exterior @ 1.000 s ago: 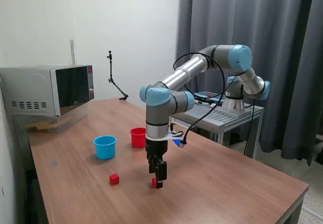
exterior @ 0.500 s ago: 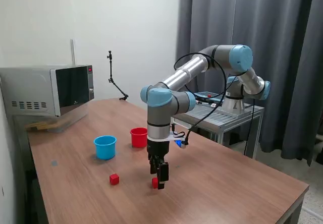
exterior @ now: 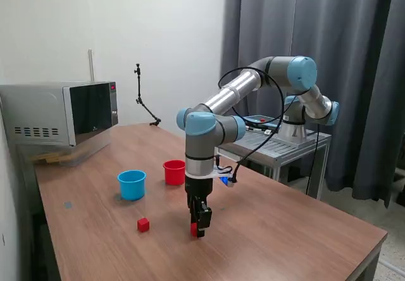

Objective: Place red objects in the red bin, and blue objects in the blue bin.

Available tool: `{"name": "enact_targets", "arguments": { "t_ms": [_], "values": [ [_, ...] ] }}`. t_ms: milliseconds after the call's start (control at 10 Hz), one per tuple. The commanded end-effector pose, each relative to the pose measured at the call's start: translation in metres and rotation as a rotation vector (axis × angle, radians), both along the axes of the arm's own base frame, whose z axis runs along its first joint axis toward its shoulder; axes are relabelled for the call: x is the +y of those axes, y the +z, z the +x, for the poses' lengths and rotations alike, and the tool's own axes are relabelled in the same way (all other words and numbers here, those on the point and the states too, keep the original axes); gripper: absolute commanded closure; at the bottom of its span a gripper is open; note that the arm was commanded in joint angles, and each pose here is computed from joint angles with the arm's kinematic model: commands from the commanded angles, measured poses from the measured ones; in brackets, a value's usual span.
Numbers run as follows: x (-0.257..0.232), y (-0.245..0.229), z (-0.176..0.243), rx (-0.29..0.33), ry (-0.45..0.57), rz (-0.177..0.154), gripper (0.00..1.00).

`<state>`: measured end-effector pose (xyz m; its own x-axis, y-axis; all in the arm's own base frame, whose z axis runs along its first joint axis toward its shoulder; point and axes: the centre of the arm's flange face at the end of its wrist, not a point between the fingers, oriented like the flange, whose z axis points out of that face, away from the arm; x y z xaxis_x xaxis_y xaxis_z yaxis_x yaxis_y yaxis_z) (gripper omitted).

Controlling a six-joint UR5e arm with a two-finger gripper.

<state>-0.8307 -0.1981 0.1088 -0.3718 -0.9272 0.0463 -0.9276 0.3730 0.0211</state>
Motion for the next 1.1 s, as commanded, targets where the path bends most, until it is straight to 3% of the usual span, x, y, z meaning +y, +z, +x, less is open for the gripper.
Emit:
{"name": "enact_targets", "arguments": {
  "t_ms": [0, 600, 1000],
  "values": [
    [0.000, -0.001, 0.000, -0.002, 0.013, 0.001, 1.00],
    [0.002, 0.025, -0.008, 0.040, 0.008, 0.007, 1.00],
    [0.015, 0.080, -0.011, 0.068, -0.014, 0.001, 1.00]
  ]
}}
